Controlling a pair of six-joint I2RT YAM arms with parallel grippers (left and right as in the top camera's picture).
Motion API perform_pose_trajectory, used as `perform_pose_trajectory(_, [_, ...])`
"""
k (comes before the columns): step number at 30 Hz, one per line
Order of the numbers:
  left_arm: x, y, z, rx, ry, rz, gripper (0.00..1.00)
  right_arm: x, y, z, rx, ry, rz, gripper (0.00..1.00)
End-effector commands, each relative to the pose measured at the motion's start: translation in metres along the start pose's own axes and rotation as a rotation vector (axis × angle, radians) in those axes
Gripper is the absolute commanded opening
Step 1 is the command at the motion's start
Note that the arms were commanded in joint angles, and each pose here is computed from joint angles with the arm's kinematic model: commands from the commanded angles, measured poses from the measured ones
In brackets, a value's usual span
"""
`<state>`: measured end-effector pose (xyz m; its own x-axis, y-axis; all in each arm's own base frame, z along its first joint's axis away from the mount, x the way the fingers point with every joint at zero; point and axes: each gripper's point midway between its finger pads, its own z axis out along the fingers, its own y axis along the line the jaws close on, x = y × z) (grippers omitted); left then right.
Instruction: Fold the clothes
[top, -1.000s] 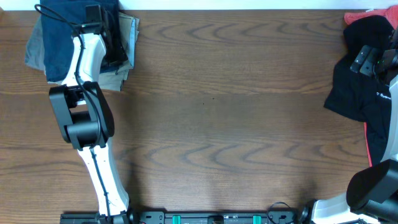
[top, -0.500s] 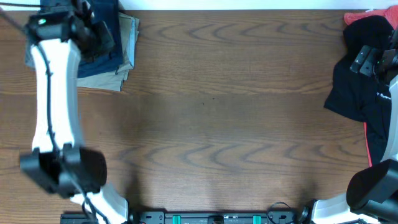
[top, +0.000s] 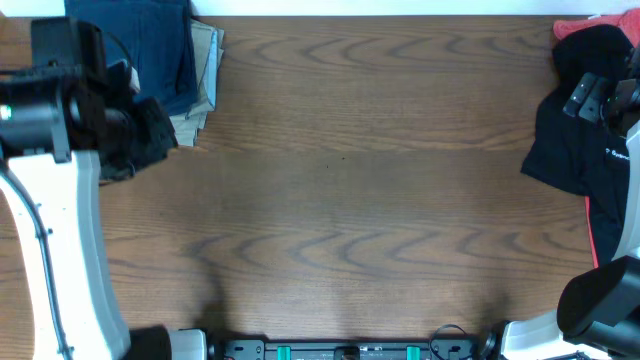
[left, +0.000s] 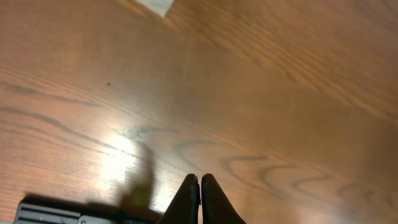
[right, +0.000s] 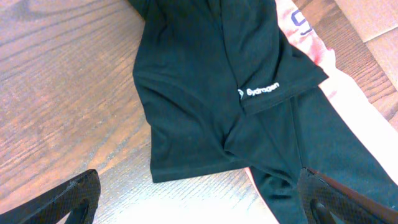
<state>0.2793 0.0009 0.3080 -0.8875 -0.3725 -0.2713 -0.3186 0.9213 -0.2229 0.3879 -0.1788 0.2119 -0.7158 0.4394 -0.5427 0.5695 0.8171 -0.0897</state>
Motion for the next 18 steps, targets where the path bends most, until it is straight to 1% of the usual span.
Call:
perform_pose_trajectory(1, [0.043, 0.0, -0.009, -0.003, 0.067, 0.055, 0.06, -0.005, -0.001, -0.005, 0.001, -0.016, 0.015, 0.99])
perform_pose_trajectory(5, [0.08, 0.0, -0.014, 0.014, 0.069, 0.086, 0.06, -0.005, -0.001, -0.005, 0.001, -0.016, 0.015, 0.99])
perform_pose_trajectory(9, [0.122, 0.012, -0.014, 0.023, 0.07, 0.089, 0.08, -0.005, -0.001, -0.005, 0.001, -0.016, 0.015, 0.99])
perform_pose_trajectory(11, [0.14, 0.02, -0.012, 0.024, 0.068, 0.078, 0.17, -0.005, -0.001, -0.005, 0.001, -0.016, 0.015, 0.99])
perform_pose_trajectory(13, [0.158, 0.029, -0.009, 0.025, 0.066, 0.079, 0.44, -0.005, -0.001, -0.005, 0.001, -0.016, 0.015, 0.99])
perform_pose_trajectory(14, [0.163, 0.031, -0.009, 0.027, 0.061, 0.079, 0.78, -0.005, -0.001, -0.005, 0.001, -0.016, 0.015, 0.99])
perform_pose_trajectory(15, [0.168, 0.034, -0.008, 0.03, 0.054, 0.08, 0.98, -0.005, -0.001, -0.005, 0.001, -0.016, 0.015, 0.99])
perform_pose_trajectory(18, [0.18, 0.039, -0.01, 0.043, 0.019, 0.067, 0.98, -0.005, -0.001, -0.005, 0.001, -0.016, 0.015, 0.99])
